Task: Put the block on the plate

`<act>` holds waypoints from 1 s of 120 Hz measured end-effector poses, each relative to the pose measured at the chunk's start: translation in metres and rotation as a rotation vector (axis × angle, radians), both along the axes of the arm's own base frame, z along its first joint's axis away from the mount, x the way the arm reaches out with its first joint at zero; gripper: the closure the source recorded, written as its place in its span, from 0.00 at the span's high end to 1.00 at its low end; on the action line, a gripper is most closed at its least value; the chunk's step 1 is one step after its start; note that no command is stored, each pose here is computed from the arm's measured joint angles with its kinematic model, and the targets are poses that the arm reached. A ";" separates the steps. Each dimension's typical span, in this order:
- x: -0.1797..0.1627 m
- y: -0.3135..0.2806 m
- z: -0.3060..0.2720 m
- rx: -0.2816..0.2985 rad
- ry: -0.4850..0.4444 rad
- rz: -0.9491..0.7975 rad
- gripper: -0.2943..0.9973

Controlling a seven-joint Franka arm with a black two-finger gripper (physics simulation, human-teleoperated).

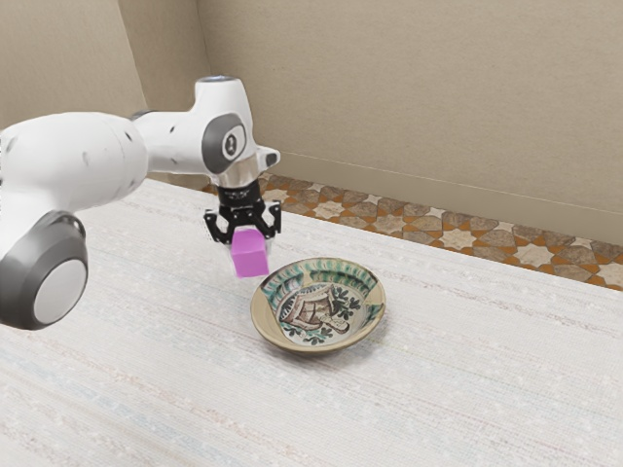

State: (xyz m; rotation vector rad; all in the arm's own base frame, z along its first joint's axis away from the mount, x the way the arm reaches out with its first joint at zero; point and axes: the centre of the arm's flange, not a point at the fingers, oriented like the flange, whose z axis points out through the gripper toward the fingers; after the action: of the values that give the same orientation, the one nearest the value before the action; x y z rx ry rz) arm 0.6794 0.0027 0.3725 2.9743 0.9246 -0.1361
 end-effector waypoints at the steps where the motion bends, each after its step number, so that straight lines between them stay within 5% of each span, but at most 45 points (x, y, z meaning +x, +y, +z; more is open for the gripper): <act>1: 0.000 -0.004 0.000 0.000 0.000 -0.005 0.55; 60: -0.013 -0.141 0.000 -0.017 -0.002 -0.153 0.55; 120: -0.010 -0.149 -0.033 -0.013 0.004 -0.130 0.62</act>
State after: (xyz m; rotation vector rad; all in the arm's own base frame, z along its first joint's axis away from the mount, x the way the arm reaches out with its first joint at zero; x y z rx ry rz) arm 0.6697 -0.1467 0.3392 3.0220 0.7271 -0.1501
